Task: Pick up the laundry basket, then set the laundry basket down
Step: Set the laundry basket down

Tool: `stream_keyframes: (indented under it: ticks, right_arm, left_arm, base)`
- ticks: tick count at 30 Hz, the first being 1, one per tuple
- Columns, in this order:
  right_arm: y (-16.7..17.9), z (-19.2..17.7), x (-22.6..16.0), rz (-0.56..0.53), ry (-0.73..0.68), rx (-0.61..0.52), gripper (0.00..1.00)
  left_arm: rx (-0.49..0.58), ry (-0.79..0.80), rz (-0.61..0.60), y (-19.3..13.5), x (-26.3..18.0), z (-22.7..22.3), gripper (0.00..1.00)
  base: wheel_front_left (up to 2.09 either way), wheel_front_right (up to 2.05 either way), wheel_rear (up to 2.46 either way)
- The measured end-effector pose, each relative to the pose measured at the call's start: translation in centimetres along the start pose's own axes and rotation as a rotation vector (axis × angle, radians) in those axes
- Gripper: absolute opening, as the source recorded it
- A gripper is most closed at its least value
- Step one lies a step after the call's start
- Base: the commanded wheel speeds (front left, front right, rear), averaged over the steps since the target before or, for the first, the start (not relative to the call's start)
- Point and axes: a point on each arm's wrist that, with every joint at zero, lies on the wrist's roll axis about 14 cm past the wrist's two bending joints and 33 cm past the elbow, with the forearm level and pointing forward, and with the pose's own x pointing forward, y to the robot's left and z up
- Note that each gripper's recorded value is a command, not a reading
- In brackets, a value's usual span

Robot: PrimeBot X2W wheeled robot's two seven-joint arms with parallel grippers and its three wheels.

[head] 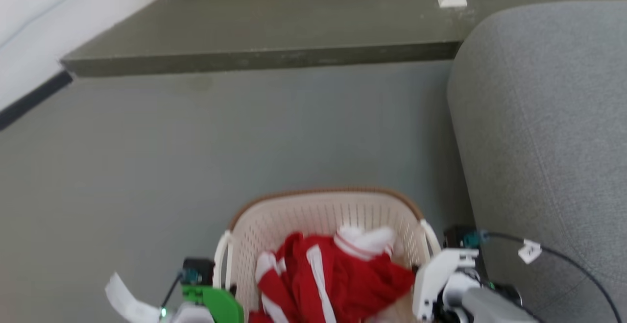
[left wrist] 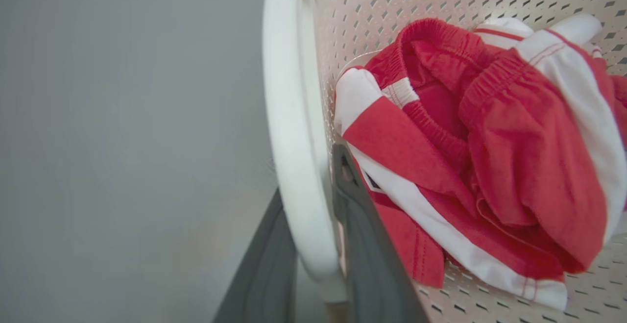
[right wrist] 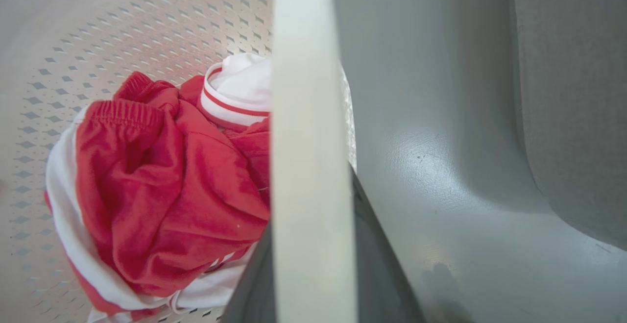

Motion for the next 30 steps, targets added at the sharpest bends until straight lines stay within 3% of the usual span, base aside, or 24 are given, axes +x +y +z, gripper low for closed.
stream_keyframes:
  ticks: [15,30]
  right_arm:
    - [-0.9,6.0,4.2,-0.002,-0.059,-0.015,0.0]
    - [-2.0,8.8,9.5,-0.003,-0.055,-0.035,0.0]
  left_arm:
    - [-0.008,-0.051,0.021,1.6,4.3,4.9,0.0]
    - [-0.021,-0.04,0.034,3.7,9.0,6.6,0.0]
  base:
    - [0.0,0.0,0.0]
    - [0.0,0.0,0.0]
